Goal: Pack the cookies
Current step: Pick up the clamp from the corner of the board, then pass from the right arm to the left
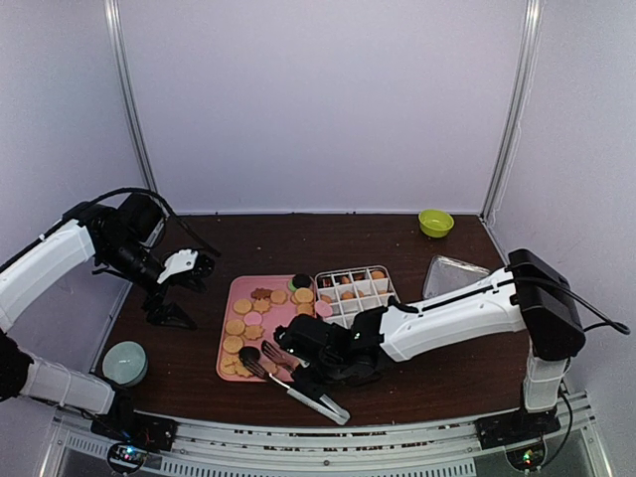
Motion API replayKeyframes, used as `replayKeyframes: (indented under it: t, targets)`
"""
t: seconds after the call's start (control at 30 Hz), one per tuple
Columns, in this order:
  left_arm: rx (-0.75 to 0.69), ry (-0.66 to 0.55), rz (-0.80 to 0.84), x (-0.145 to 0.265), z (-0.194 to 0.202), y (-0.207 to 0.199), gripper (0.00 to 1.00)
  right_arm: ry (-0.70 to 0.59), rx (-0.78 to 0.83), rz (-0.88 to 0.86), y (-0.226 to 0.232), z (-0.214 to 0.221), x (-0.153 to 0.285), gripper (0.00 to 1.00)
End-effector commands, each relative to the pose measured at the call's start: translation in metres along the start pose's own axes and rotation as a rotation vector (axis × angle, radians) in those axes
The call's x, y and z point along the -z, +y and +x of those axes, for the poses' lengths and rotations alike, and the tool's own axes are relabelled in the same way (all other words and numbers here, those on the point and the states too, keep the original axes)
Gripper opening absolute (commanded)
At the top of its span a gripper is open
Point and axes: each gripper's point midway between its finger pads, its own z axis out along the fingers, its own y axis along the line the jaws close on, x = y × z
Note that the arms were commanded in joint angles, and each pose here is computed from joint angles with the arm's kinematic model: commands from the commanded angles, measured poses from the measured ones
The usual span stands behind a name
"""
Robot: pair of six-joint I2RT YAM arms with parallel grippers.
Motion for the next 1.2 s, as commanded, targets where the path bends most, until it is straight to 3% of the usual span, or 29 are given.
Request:
replayKeyframes:
  t: [0.0,0.37,0.83,1.07,1.17]
  targets:
    - [-0.026,-0.004,0.002,-0.004,-0.002,0.001,0.89,-0.03,0.004,0.04,-0.004,-0.005,0.009,0.0]
    - [-0.152,-0.005,0.049,-0.012,-0.027,-0.015,0.81,-0.12,0.113,0.161,-0.016,-0.062,0.061,0.0]
    - [-0.22,-0.053,0.055,-0.004,-0.073,-0.021,0.59,-0.242,0.25,0.152,-0.004,-0.119,0.111,0.0]
    - [-0.197,-0.014,0.063,-0.012,-0.066,-0.019,0.48,-0.271,0.267,0.161,-0.003,-0.132,0.123,0.0]
    - [-0.188,-0.012,0.072,-0.012,-0.066,-0.019,0.39,-0.287,0.269,0.165,-0.003,-0.136,0.127,0.0]
